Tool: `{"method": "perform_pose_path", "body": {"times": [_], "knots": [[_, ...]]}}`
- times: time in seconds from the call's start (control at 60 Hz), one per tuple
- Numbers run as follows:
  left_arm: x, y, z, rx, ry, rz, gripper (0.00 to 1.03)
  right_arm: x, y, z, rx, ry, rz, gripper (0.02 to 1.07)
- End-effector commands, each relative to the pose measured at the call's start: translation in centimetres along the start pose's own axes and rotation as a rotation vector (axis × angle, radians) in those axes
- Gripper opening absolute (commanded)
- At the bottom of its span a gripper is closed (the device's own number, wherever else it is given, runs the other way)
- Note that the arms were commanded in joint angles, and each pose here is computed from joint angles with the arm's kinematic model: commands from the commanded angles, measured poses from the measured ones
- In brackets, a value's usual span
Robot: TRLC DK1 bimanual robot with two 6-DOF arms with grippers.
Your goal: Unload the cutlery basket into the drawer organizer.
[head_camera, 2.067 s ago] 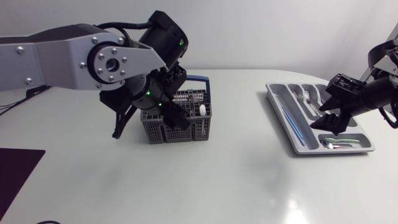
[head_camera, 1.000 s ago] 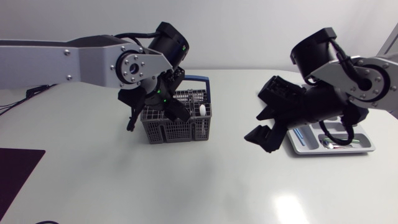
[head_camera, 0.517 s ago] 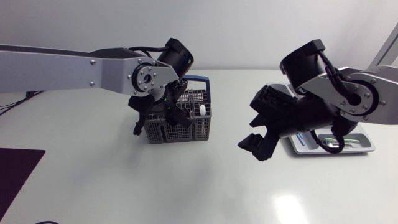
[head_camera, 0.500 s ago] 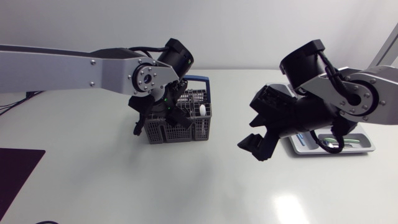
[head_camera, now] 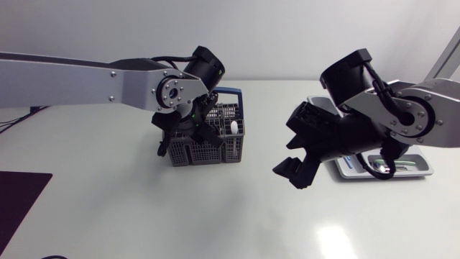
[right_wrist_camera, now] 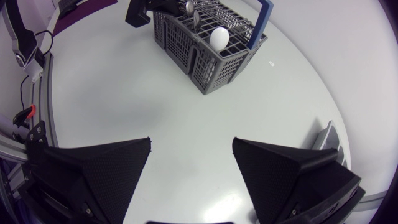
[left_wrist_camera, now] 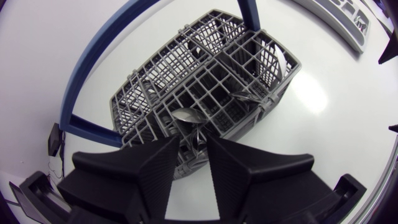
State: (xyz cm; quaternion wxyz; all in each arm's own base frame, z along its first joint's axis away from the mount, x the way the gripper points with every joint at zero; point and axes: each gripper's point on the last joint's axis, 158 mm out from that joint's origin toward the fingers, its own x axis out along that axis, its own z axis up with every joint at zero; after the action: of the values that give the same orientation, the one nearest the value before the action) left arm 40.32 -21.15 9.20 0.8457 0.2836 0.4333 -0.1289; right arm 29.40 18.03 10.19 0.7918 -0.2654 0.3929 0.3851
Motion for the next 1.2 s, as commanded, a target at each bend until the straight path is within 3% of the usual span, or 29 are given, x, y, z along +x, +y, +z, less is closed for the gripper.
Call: {"method": "perform_pose_path", "body": {"times": [0.0,0.35,0.55,1.183], "knots": [[0.5,0.4,0.7,0.000,-0.005,0.009,0.30,0.6,0.5,-1.0,0.017,0.023,0.008,0.97],[0.8,0.1,0.4,0.001,0.004,0.000,0.20,0.5,0.5,-1.0,0.010,0.021,0.005,0.97],[0.8,0.2,0.5,-0.004,-0.001,0.000,0.06,0.6,0.6,-1.1,0.008,0.024,0.006,0.97],[-1.6,1.1,1.5,-0.017,-0.062,0.003,0.04,0.5,1.2,-1.2,-0.010,0.028,0.006,0.97]]}}
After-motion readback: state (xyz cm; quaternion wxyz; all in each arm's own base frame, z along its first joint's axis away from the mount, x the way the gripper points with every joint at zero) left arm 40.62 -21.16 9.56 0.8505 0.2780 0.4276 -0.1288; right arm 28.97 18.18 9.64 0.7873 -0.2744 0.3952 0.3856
